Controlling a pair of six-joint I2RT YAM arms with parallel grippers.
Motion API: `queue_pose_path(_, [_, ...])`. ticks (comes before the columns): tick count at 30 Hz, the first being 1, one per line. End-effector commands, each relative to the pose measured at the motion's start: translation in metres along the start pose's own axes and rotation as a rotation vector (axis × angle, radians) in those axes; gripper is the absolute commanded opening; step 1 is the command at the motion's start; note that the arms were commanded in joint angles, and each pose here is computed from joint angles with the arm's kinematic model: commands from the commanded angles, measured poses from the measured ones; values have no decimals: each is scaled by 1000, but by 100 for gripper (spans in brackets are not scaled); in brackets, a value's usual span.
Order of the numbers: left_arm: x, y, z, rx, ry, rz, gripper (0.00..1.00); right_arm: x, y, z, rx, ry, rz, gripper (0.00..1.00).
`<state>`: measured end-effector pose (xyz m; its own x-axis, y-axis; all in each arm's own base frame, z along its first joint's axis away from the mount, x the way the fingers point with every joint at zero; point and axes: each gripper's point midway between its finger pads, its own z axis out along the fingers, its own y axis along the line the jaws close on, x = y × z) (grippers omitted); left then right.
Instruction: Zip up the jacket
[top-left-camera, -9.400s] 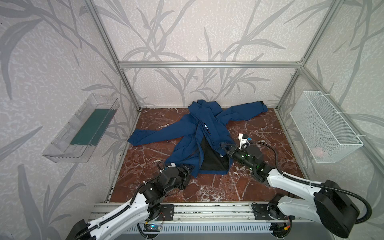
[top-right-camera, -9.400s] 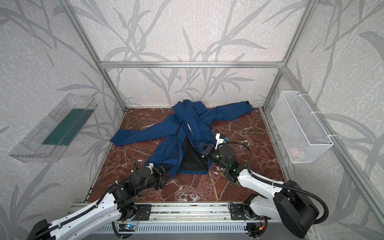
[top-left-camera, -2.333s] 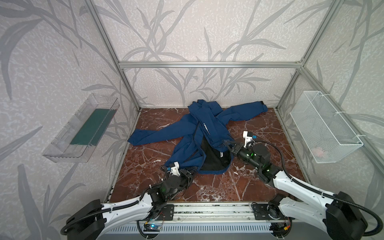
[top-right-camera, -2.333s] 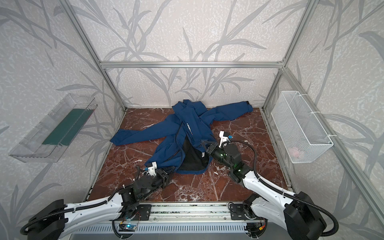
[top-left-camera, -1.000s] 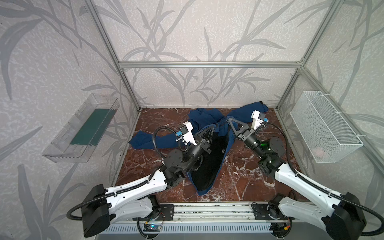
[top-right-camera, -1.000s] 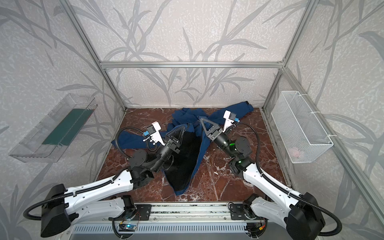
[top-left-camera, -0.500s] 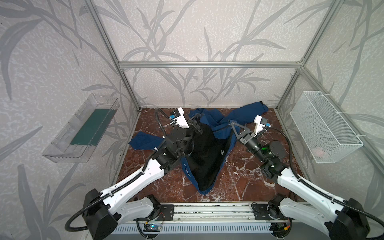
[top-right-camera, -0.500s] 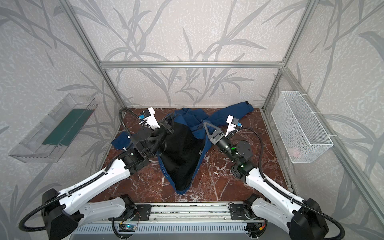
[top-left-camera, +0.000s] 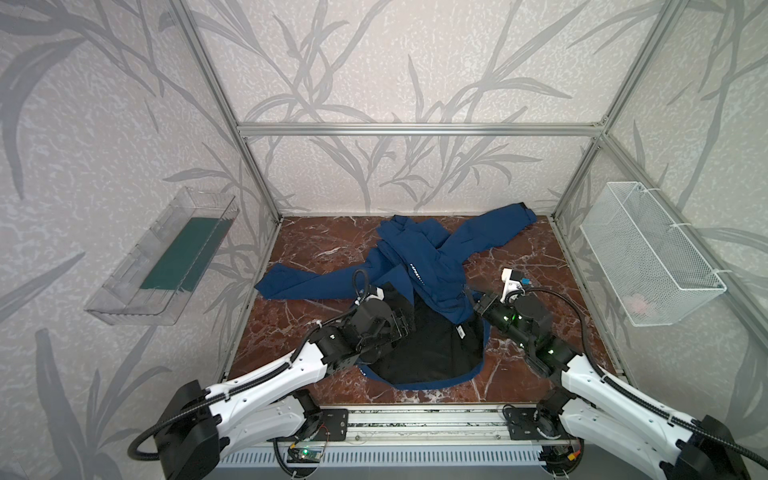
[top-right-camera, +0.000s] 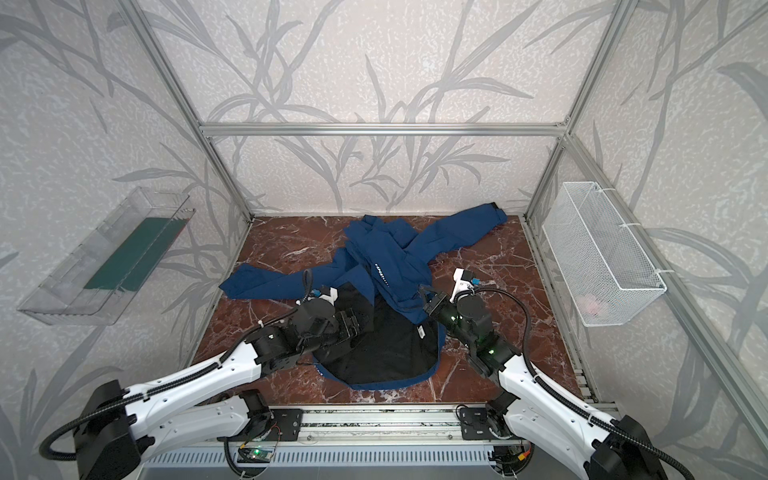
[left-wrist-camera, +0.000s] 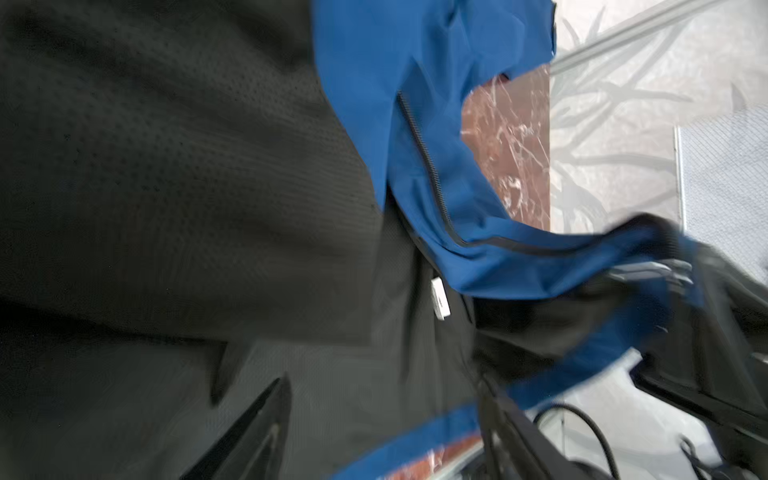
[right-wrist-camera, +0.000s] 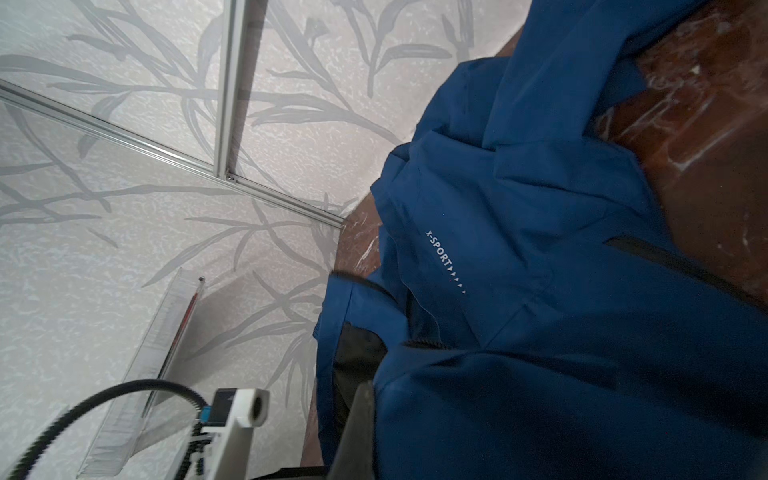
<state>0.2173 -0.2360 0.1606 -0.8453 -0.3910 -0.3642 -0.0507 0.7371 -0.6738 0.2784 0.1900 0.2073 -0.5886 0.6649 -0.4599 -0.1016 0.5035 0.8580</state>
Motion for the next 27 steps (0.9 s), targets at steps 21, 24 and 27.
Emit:
queue_pose_path(21, [-169, 23, 18, -137, 137, 674, 86, -19, 26, 10, -40, 31, -98, 0])
queue_pose_path(24, [-168, 43, 55, -185, 298, 660, 81, -21, 30, 13, -53, 34, -90, 0])
queue_pose_path(27, [-169, 68, 79, -269, 373, 669, 80, -27, 38, 10, -61, 26, -107, 0])
